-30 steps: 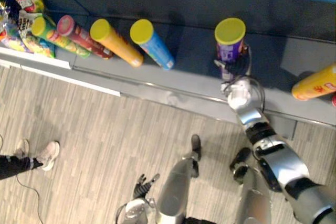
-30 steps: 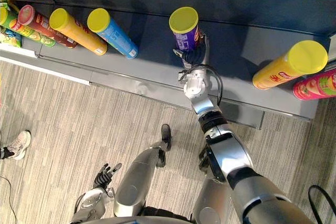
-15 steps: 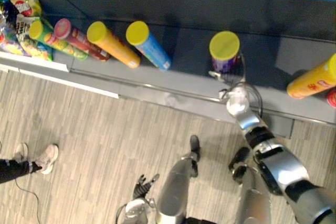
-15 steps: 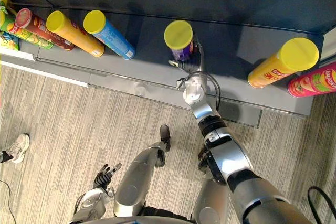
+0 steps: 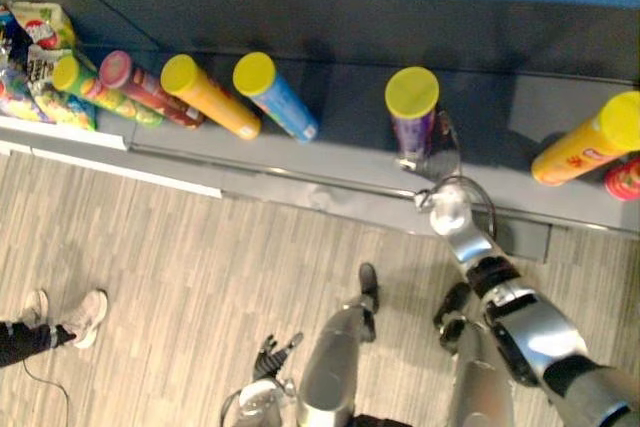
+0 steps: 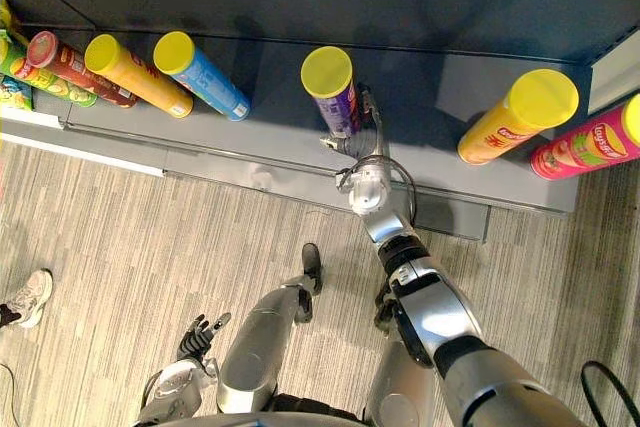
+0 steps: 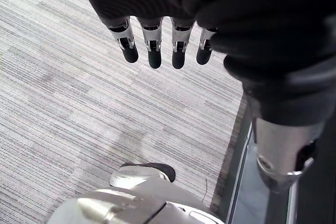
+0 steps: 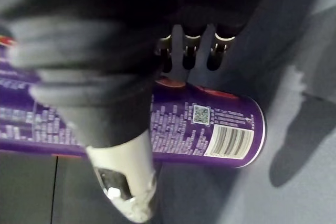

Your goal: Put the gum and the chips on the shelf.

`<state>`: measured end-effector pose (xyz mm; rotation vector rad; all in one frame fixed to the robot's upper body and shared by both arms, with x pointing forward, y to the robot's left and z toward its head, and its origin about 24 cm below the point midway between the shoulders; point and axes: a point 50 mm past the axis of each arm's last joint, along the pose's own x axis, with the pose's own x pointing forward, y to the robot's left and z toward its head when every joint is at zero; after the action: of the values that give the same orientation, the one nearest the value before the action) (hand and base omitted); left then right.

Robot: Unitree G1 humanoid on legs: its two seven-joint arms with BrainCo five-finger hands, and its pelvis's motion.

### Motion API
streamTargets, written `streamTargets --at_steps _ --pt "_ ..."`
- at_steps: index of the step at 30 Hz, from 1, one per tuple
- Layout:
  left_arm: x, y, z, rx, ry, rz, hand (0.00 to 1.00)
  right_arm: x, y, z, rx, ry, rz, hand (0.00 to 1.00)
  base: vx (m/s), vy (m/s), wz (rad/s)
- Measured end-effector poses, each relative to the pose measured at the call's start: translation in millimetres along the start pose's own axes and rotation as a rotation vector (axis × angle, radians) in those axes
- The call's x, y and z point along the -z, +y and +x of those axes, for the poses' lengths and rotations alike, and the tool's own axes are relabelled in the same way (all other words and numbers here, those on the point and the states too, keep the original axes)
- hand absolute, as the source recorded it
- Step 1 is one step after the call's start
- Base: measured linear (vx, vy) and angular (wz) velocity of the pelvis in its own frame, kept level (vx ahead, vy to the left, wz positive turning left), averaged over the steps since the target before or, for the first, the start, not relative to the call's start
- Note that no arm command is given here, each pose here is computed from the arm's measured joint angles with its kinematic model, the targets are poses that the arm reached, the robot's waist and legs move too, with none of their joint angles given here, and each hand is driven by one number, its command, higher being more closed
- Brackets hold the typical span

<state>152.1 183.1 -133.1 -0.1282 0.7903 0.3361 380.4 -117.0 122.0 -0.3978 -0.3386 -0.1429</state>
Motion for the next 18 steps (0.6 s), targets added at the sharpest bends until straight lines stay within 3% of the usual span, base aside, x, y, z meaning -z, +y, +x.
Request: streamTargets --at_steps 12,18 --pt "1 10 0 -0.013 0.007 -0.031 0.0 53 7 -43 -0.133 0.192 -0.013 0.0 0.06 0.024 -0.13" --pt "16 30 -6 -0.03 0.058 -0.061 0.0 104 4 -123 -0.215 0.38 0.012 0.0 0.11 0.05 -0.21"
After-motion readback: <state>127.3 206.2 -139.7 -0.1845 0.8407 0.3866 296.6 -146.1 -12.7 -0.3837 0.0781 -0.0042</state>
